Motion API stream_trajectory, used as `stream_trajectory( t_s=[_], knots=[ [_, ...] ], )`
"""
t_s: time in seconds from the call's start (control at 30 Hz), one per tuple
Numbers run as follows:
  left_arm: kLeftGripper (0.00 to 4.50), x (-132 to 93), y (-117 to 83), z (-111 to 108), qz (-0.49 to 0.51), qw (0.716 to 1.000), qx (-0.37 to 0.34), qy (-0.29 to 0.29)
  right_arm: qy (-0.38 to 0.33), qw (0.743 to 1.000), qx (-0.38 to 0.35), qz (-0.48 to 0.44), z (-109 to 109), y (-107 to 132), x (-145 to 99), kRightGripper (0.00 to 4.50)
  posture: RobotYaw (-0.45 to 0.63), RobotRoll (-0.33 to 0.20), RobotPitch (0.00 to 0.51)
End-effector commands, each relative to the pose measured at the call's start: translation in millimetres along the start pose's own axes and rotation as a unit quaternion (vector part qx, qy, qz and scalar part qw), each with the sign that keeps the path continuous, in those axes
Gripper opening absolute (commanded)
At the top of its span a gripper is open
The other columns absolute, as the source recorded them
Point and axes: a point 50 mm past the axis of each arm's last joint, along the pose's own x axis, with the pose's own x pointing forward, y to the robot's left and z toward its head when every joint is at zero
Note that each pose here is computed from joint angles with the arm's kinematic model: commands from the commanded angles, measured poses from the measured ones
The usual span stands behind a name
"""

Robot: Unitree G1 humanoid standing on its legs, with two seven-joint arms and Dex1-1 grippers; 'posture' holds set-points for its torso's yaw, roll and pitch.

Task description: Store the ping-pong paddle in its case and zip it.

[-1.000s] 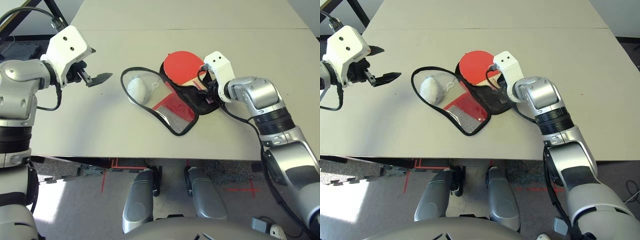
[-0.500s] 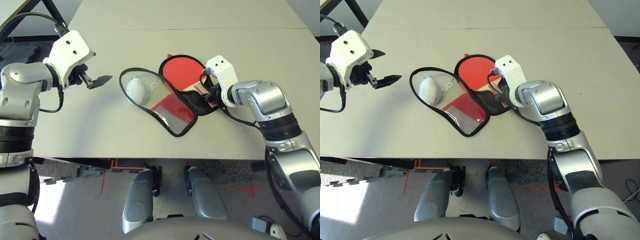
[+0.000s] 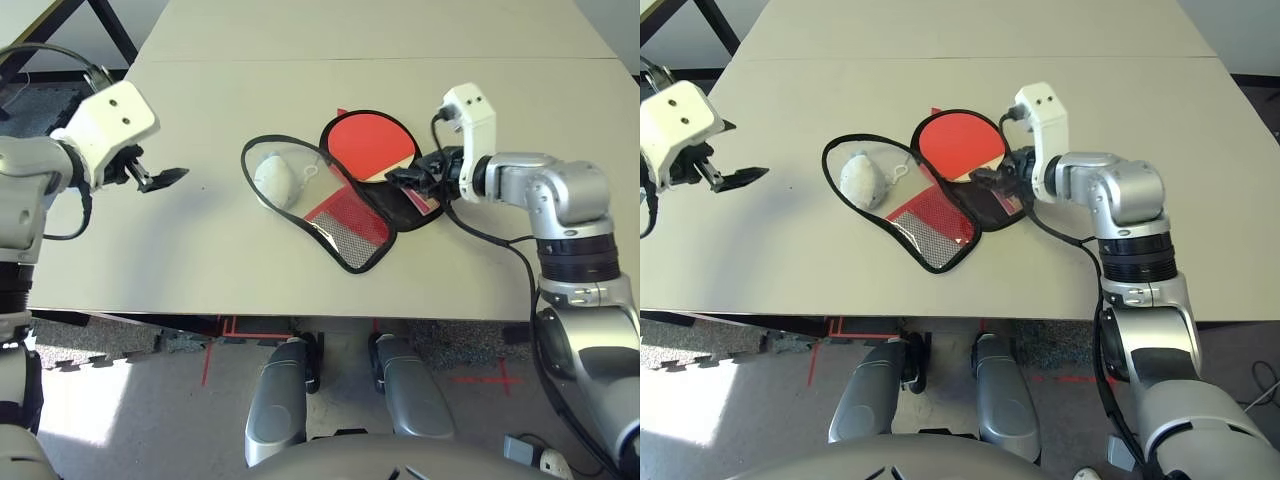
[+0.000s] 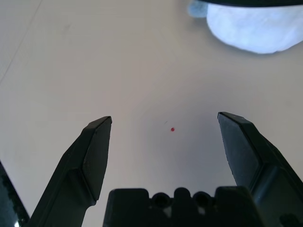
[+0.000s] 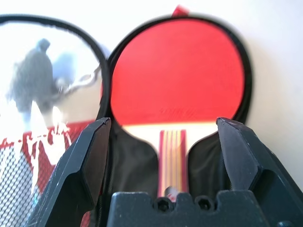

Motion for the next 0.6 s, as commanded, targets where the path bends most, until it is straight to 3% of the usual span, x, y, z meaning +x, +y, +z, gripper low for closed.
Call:
stream_trajectory(
  t_s=[0.03,0.2,0.33,0.6],
  knots=[
    [4.5,15.7,-23.5,6.0,-0.047,0.999,-0.012,-0.018,-0.06,0.998,-0.003,-0.01,11.4,-13.1,-4.7,4.43,0.0,0.0,0.192],
    [4.5,28.5,-40.7,25.1,-0.078,0.995,-0.024,-0.059,-0.088,0.996,-0.016,-0.03,12.9,-24.2,-5.9,4.43,-0.01,0.0,0.189],
    [4.5,38.7,-55.4,54.7,-0.127,0.984,-0.031,-0.119,-0.102,0.993,-0.024,-0.062,10.3,-37.2,-6.3,4.43,-0.01,0.0,0.188],
    [4.5,71.6,-79.4,98.0,-0.158,0.969,0.004,-0.188,-0.114,0.987,-0.016,-0.116,8.1,-60.7,-15.2,4.43,-0.02,0.0,0.183]
  ],
)
